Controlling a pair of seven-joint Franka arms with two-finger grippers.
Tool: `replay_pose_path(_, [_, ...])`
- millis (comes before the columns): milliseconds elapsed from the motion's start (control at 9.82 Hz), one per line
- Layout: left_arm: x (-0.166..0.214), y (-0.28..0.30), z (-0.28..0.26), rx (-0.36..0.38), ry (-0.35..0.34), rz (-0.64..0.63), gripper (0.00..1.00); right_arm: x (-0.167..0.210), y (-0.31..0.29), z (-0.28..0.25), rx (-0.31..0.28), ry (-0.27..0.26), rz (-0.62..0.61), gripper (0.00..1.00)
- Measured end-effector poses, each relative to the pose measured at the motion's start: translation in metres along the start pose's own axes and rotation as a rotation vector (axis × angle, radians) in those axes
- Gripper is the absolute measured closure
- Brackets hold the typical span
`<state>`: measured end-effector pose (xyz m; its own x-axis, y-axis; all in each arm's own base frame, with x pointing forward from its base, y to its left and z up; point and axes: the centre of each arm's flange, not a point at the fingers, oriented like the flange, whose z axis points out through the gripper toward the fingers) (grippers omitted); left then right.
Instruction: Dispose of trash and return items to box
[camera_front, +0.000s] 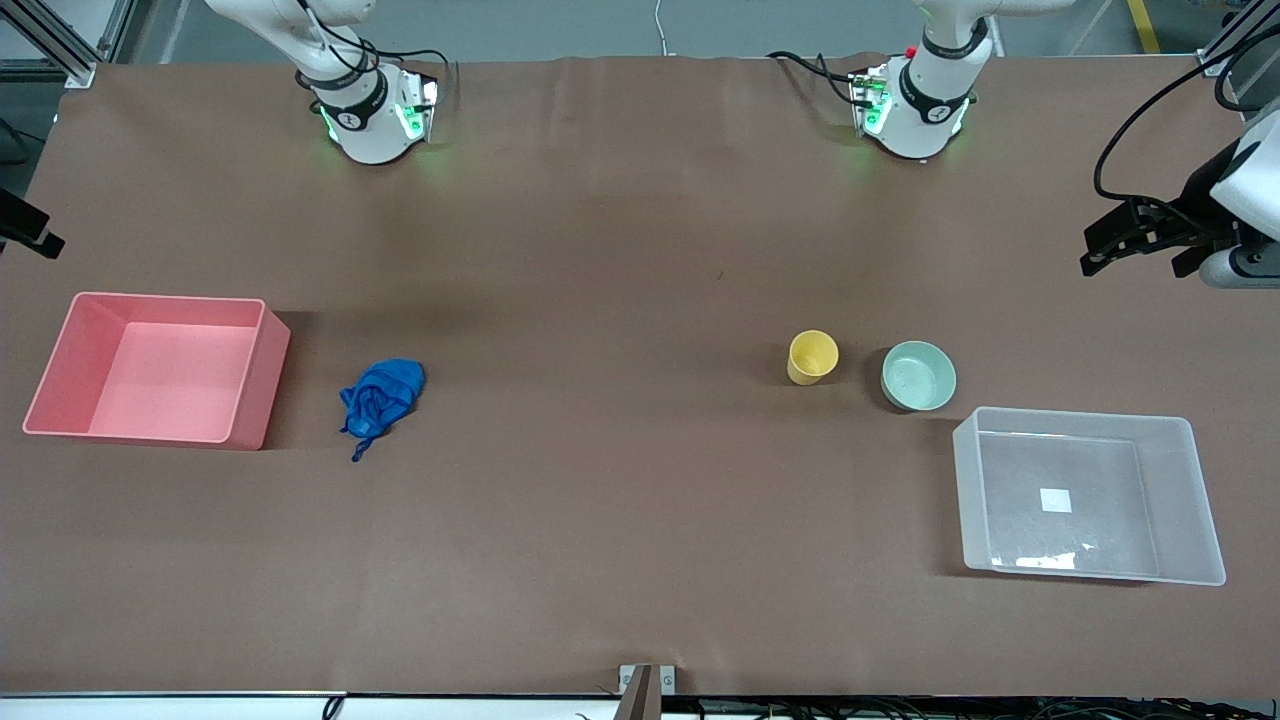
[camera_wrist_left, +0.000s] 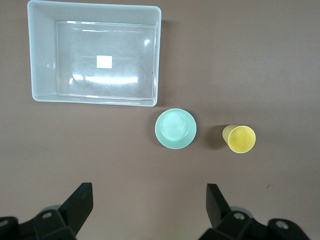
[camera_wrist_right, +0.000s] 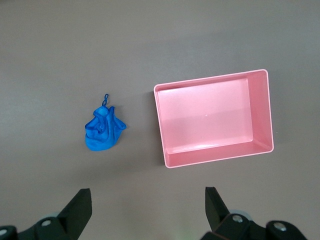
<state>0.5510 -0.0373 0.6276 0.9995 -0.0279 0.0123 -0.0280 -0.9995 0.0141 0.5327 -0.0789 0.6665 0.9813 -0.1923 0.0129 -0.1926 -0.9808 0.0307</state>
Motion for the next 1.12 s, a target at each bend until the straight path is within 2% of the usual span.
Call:
replay_pose_path(306, [0.001,-0.005,0.025,0.002,-0.042,-0.010,0.00,0.000,-0.002,0.000,0.000,0.000,-0.014,0.00])
replay_pose_path(509, [0.006,-0.013,0.081,0.002,-0.047,-0.023,0.00,0.007,-0.016,0.014,-0.001,-0.018,-0.062,0.00])
replay_pose_path(611, [0.006,-0.017,0.123,0.002,-0.051,-0.031,0.00,0.020,-0.036,0.040,-0.001,-0.038,-0.095,0.00])
replay_pose_path(815, [-0.008,-0.025,0.202,0.003,-0.056,-0.046,0.00,0.055,-0.087,0.135,0.001,-0.064,-0.148,0.00])
replay_pose_path(917, [-0.018,-0.027,0.237,0.003,-0.049,-0.050,0.00,0.063,-0.109,0.189,0.005,-0.054,-0.155,0.00])
replay_pose_path(1120, [-0.040,-0.029,0.304,0.005,-0.018,-0.052,0.00,0.051,-0.146,0.293,0.022,-0.016,-0.165,0.00])
